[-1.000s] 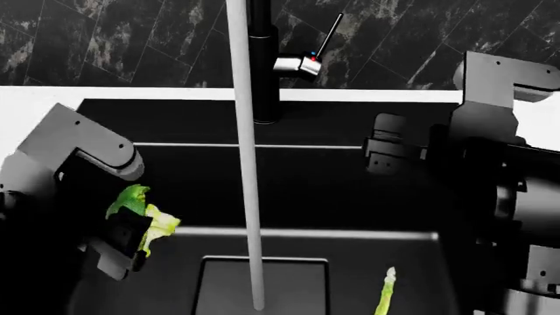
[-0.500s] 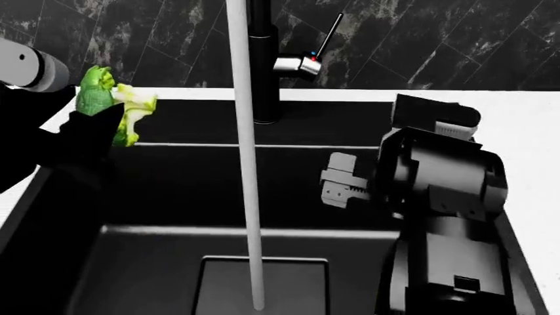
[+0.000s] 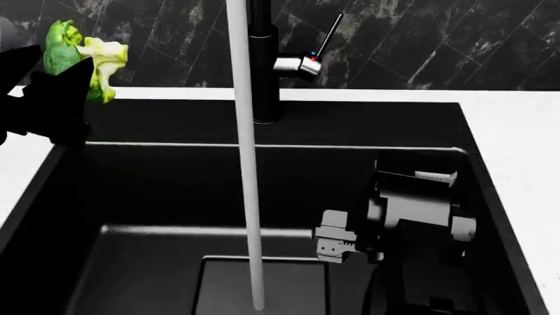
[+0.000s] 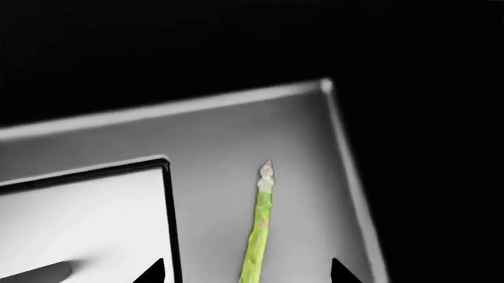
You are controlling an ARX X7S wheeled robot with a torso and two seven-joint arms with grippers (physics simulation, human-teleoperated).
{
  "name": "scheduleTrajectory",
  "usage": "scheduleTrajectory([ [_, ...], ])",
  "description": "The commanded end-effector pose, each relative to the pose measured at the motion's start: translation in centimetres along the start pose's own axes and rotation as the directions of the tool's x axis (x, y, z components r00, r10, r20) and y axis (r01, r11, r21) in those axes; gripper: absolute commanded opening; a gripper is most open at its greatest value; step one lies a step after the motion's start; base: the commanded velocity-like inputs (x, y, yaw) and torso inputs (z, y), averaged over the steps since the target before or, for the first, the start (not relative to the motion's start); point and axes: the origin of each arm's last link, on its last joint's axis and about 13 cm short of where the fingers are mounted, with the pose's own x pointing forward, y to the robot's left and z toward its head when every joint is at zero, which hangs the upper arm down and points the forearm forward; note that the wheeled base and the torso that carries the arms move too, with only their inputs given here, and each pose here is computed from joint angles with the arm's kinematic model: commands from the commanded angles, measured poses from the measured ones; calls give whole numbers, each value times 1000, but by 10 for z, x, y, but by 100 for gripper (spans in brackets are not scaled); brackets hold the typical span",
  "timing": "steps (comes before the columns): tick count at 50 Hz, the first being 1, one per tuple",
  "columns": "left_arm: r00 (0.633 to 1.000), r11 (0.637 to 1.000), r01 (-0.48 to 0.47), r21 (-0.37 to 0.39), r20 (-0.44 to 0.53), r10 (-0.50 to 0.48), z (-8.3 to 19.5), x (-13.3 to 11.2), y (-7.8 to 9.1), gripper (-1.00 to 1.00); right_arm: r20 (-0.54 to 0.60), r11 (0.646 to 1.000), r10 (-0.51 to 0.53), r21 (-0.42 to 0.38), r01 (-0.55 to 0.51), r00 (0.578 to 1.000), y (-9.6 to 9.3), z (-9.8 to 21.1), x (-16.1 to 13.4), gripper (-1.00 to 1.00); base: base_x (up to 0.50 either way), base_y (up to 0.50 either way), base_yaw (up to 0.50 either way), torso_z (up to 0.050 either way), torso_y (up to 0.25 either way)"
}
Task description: Pick the broccolis and asparaguss from the sink and place them in one bowl. Place the onion in the other bowl. Then turn off the sink faucet.
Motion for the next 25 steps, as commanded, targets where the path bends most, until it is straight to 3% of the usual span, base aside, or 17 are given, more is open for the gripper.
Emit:
scheduleTrajectory([
  [1,999,999,-24,-43,40,25,6,2,3,-100,-38,999,50,2,-50,998,2,-11,7,100,0,0,0,0,0],
  [25,998,998,-46,-36,50,48,3,5,6,-100,-19,1000,24,3,-24,1000,-7,9,-10,100,0,0,0,0,-3],
])
